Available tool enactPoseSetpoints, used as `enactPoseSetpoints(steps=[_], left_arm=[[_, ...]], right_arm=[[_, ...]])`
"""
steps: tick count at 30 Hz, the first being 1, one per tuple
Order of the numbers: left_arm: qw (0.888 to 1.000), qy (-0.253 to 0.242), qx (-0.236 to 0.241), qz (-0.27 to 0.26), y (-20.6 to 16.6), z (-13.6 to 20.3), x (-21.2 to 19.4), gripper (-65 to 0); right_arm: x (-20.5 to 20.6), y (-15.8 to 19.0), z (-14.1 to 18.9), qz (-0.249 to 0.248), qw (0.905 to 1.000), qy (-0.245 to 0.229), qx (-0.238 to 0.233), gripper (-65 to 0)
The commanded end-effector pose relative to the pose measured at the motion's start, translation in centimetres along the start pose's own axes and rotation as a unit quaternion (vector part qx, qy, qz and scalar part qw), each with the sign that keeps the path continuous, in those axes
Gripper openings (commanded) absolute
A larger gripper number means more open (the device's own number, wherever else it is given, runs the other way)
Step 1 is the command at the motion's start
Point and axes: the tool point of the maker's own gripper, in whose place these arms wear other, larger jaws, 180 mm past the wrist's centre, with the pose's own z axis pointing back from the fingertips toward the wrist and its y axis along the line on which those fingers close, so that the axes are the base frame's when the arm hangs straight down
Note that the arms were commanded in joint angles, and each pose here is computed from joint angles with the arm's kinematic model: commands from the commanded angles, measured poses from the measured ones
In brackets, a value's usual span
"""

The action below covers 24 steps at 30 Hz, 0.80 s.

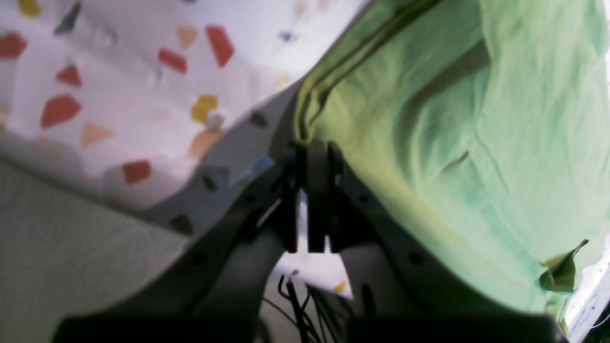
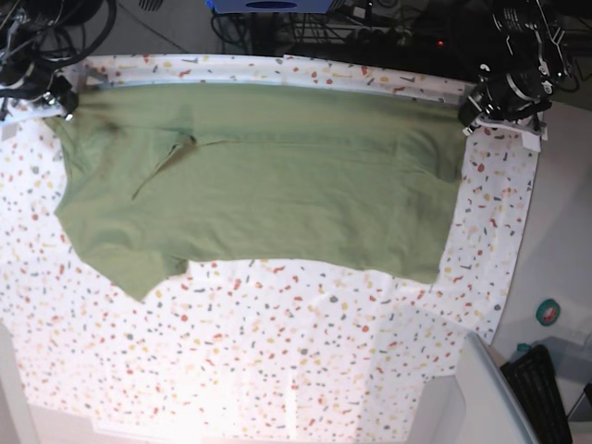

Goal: Layout the t-shirt on the table in an organized manner, then fold the t-shirt properly
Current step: 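Drag the shirt with both grippers away from the robot's base, then release the shirt and move both grippers to its hem edge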

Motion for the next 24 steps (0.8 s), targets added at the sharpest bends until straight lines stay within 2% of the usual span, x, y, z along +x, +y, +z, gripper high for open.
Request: enactPoseSetpoints(steps=[1, 9, 12, 13, 14, 15, 18, 19, 20, 21, 24], left_arm=[[1.0, -0.018, -0.001, -0.009, -0.1, 0.5, 1.2, -65.0], [1.0, -0.018, 0.002, -0.011, 0.1, 0.6, 1.3, -65.0], [1.0, -0.017, 0.003, -0.012, 0.2, 0.6, 1.3, -65.0], [1.0, -0.017, 0.003, -0.012, 0.2, 0.6, 1.3, -65.0], [1.0, -0.016, 0.003, -0.012, 0.2, 0.6, 1.2, -65.0], [1.0, -0.014, 0.005, -0.011, 0.4, 0.7, 1.0, -59.9], [0.999, -0.031, 0.011, 0.001, 1.3, 1.6, 1.6, -35.1], [0.999, -0.044, 0.014, 0.007, 1.5, 2.2, 2.1, -29.6], [0.998, -0.057, 0.019, 0.014, 2.0, 2.9, 2.5, -25.8], [0.997, -0.078, 0.023, 0.017, 2.3, 3.9, 3.4, -24.7], [0.988, -0.148, 0.039, 0.014, 3.1, 7.5, 7.0, -24.7]], right_arm=[[0.6, -0.1, 0.4, 0.002, 0.9999, -0.014, 0.0, -65.0], [-0.6, -0.9, 0.6, 0.001, 1.0, 0.0, -0.009, -63.8], [-1.0, -1.3, 0.8, 0.001, 0.9999, 0.003, -0.012, -40.8], [-1.0, -1.2, 1.1, 0.003, 0.9999, 0.0, -0.013, -35.4], [-0.8, -1.3, 1.4, 0.007, 0.9998, -0.007, -0.015, -34.2], [-0.8, -1.5, 1.8, 0.011, 0.9997, -0.009, -0.019, -35.1], [-0.6, -0.9, 2.7, 0.021, 0.9993, -0.024, -0.02, -37.2], [-0.4, -1.1, 3.1, 0.021, 0.9991, -0.028, -0.023, -37.1], [-0.1, -1.7, 3.7, 0.017, 0.9987, -0.036, -0.031, -37.1], [0.1, -2.0, 4.1, 0.015, 0.9983, -0.043, -0.036, -37.1], [1.4, -2.1, 4.7, 0.025, 0.997, -0.061, -0.042, -37.1]])
